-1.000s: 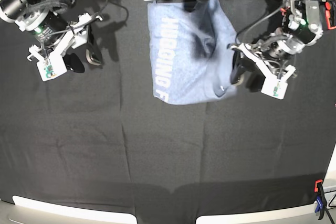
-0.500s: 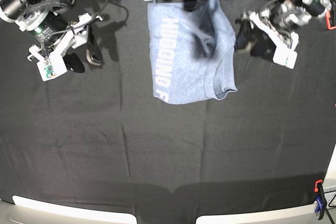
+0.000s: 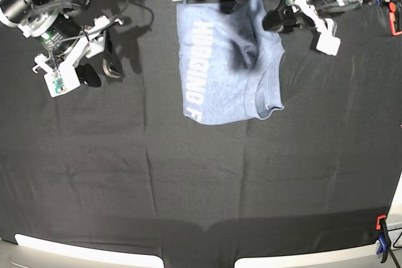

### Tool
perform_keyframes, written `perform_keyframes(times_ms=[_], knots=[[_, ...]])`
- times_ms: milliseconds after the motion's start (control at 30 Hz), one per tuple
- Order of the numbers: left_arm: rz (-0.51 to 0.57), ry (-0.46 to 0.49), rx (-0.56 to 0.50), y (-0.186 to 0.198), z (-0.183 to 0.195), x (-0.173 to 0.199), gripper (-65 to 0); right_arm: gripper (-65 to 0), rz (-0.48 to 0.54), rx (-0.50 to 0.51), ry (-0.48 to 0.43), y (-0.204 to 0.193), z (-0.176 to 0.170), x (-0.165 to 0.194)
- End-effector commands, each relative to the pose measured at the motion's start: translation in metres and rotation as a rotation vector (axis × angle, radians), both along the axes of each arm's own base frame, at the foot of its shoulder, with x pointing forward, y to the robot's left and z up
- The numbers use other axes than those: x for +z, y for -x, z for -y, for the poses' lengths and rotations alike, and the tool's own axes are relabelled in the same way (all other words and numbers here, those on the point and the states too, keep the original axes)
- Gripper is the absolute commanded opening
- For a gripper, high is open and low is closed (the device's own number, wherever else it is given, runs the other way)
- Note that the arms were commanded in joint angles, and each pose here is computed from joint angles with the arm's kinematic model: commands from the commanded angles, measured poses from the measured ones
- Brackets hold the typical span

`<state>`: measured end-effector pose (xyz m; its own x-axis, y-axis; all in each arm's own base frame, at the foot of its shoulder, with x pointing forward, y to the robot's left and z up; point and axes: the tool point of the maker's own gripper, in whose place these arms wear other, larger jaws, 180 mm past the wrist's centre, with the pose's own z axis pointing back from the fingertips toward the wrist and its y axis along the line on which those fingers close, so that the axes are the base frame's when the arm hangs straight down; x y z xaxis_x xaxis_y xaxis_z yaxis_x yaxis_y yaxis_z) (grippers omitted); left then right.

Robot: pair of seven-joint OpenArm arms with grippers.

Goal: Layout the t-shirt on the table in an organized manner, then fold the t-shirt properly
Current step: 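Press the folded bundle with the left gripper, then lift away, then grasp the folded shirt with both grippers and shift it on the table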

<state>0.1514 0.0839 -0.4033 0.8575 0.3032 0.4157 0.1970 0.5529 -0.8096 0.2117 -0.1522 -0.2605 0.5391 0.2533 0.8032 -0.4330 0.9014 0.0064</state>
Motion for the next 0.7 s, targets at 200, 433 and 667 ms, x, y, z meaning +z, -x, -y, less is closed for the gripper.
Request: perform_keyframes(times_ms=[200,433,667], knots=[[0.035,0.1,-0.003,-0.004,0.003,0.021,-65.0,-38.3,0.04,0.012,-0.005,-0.003,-0.002,0.009],[0.091,0.003,0.193,-0.021,-0.063,0.027,-65.0,-38.3,0.044,0.012,-0.007,-0.003,-0.002,0.01],[-0.008,-0.139,0.141,0.0,-0.081,0.004,-65.0,-38.3,0.046,0.012,-0.008,-0.004,-0.003,0.01]])
